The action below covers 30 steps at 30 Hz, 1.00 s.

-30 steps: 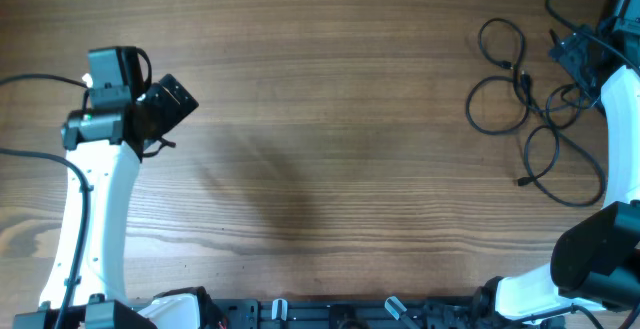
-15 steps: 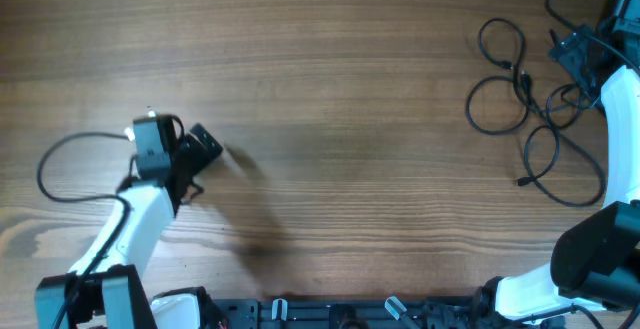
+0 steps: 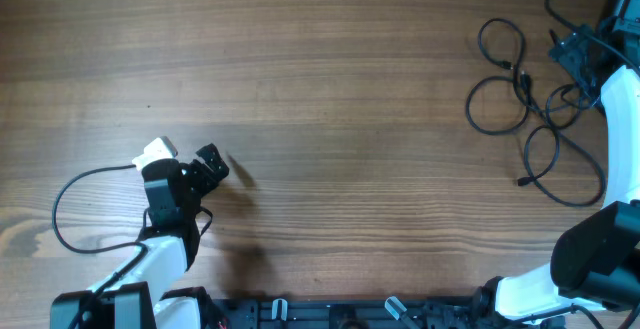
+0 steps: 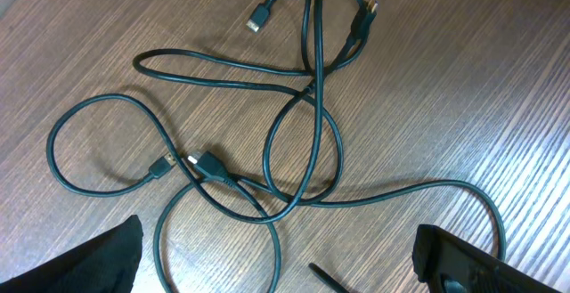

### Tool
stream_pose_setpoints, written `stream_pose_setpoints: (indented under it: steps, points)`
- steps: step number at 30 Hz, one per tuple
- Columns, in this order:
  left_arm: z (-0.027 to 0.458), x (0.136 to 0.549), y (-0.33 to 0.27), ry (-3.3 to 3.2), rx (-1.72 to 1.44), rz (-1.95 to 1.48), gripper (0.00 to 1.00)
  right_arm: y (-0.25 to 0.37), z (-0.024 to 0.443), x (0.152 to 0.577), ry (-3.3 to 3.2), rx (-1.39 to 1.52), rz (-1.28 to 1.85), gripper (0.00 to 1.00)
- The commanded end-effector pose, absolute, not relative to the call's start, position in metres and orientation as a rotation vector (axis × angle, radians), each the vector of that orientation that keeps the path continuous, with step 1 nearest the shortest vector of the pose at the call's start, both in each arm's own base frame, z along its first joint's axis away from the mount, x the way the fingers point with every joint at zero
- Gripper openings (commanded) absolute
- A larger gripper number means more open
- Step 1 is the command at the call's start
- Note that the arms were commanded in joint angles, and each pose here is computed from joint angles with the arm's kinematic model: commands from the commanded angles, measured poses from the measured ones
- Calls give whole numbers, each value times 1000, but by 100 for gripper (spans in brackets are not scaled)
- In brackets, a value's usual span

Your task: Untangle cables

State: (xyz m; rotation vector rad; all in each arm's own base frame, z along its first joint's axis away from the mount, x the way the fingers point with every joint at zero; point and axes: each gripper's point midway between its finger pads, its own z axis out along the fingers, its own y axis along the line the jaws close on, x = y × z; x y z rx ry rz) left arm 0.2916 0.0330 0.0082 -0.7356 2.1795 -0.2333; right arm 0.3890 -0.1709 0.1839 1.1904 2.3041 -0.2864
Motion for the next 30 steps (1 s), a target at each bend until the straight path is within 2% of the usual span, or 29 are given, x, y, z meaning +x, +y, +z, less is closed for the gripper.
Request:
stream_pose_setpoints:
  steps: [1,5,16,23,30]
  points:
    - [-56,220,19,2429,-860,-229,100,-170,173,390,2332,1189,-288,100]
    - [-62,206,17,2443,-865,-229,100,-170,173,390,2333,1189,-289,100]
    - [-50,206,6,2449,-779,-237,100,-170,173,390,2332,1189,-288,100]
    - [-30,200,11,2395,-775,-209,100,-170,173,390,2332,1189,-288,100]
    - [20,230,6,2184,-615,-282,100,-170,173,390,2332,1189,-288,100]
